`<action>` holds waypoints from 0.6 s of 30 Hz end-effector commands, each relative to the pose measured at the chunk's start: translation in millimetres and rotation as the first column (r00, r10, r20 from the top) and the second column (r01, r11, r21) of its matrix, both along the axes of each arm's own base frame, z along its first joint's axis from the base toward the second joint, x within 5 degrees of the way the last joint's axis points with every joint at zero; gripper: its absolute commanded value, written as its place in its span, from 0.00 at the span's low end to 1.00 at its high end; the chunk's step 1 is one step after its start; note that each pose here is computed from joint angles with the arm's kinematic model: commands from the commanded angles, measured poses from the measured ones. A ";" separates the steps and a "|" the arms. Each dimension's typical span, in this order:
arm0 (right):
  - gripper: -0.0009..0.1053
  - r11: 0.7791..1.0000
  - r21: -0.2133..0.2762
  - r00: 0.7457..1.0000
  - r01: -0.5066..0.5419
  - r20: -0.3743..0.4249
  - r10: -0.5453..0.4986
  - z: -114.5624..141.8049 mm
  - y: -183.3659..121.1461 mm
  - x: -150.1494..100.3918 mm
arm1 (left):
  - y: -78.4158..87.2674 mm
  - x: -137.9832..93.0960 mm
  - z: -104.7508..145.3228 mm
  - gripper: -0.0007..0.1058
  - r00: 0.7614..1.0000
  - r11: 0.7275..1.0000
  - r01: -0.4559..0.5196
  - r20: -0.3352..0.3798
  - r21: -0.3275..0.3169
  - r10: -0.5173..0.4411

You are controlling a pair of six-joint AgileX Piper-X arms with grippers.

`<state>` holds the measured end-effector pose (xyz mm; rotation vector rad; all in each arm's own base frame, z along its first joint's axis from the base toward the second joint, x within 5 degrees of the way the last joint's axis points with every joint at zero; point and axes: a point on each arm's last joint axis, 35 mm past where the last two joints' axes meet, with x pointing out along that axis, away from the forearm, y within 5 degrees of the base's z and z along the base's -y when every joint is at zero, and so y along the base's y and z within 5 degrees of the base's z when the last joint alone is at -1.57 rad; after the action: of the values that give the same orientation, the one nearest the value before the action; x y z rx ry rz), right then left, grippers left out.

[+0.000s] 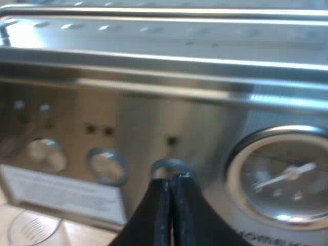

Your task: Place mug into machine

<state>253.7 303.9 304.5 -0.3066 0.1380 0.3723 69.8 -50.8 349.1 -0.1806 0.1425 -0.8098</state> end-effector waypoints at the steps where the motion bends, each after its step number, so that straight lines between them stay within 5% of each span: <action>1: 0.01 1.000 0.015 1.000 0.000 0.020 -0.001 7.9 -5.3 5.6 | 0.0 0.8 0.8 0.77 1.000 1.000 -0.009 0.007 -0.004 0.009; 12: 0.01 0.998 0.016 0.999 -0.054 0.007 0.054 6.8 -3.5 4.6 | 0.0 0.8 0.8 0.77 1.000 1.000 -0.009 0.007 -0.004 0.009; 18: 0.01 1.000 0.022 1.000 0.009 0.019 -0.009 7.9 -6.1 6.5 | 0.0 0.8 0.8 0.77 1.000 1.000 -0.009 0.007 -0.004 0.009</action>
<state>257.1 301.1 305.0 -0.3030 0.1412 0.3963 69.8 -50.8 349.1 -0.1806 0.1425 -0.8098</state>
